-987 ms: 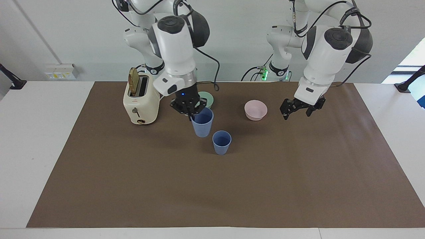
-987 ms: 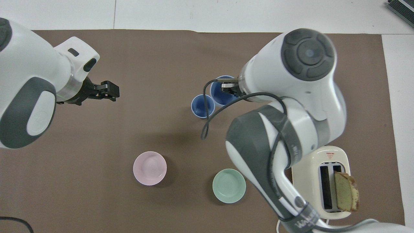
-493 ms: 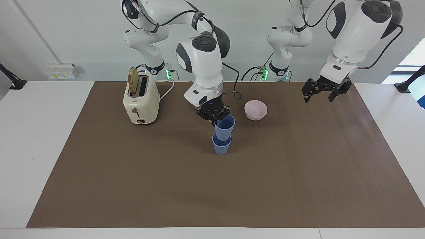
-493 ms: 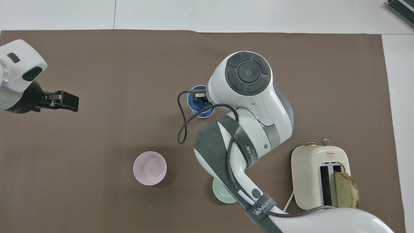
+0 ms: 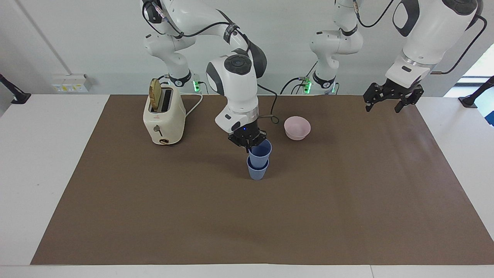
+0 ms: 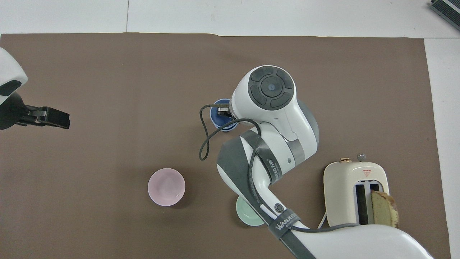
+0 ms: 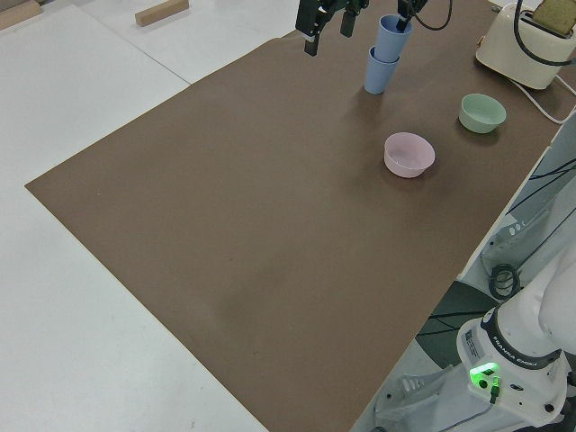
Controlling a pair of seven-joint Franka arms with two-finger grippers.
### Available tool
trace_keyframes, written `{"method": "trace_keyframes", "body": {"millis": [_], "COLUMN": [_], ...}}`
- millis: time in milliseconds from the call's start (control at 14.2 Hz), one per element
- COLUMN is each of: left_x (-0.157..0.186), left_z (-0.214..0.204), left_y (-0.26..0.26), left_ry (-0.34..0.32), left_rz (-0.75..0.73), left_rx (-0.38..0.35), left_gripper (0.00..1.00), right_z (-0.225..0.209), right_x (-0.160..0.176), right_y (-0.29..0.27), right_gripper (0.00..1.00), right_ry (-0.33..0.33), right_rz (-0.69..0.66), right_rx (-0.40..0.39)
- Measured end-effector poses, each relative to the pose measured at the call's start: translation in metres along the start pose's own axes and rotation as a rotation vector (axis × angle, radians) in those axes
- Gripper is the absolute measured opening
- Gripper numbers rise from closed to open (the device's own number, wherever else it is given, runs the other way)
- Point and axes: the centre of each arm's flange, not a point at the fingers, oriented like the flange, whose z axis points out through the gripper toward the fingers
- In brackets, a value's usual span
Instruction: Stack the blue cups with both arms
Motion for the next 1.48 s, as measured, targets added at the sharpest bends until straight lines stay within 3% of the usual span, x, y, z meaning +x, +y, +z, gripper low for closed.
{"method": "trace_keyframes", "body": {"millis": [564, 846, 1128, 1480], "left_x": [-0.018, -0.020, -0.024, -0.027], "left_z": [-0.057, -0.056, -0.053, -0.057], "left_y": [-0.021, -0.012, -0.009, -0.010], "left_ry": [0.059, 0.033, 0.000, 0.003], "left_rz": [-0.050, -0.035, -0.031, -0.032], "left_rx": [-0.053, -0.055, -0.056, -0.056], "left_gripper": [1.00, 1.00, 1.00, 1.00], "right_z": [0.029, 0.035, 0.039, 0.044], "right_x": [-0.006, -0.008, -0.006, -0.006], "right_y": [0.008, 0.010, 0.009, 0.015], "right_gripper": [0.05, 0.05, 0.05, 0.05], "right_ry": [0.005, -0.006, 0.003, -0.001], "right_rz": [0.000, -0.002, -0.023, -0.028], "right_rx": [0.001, -0.005, 0.055, 0.053]}}
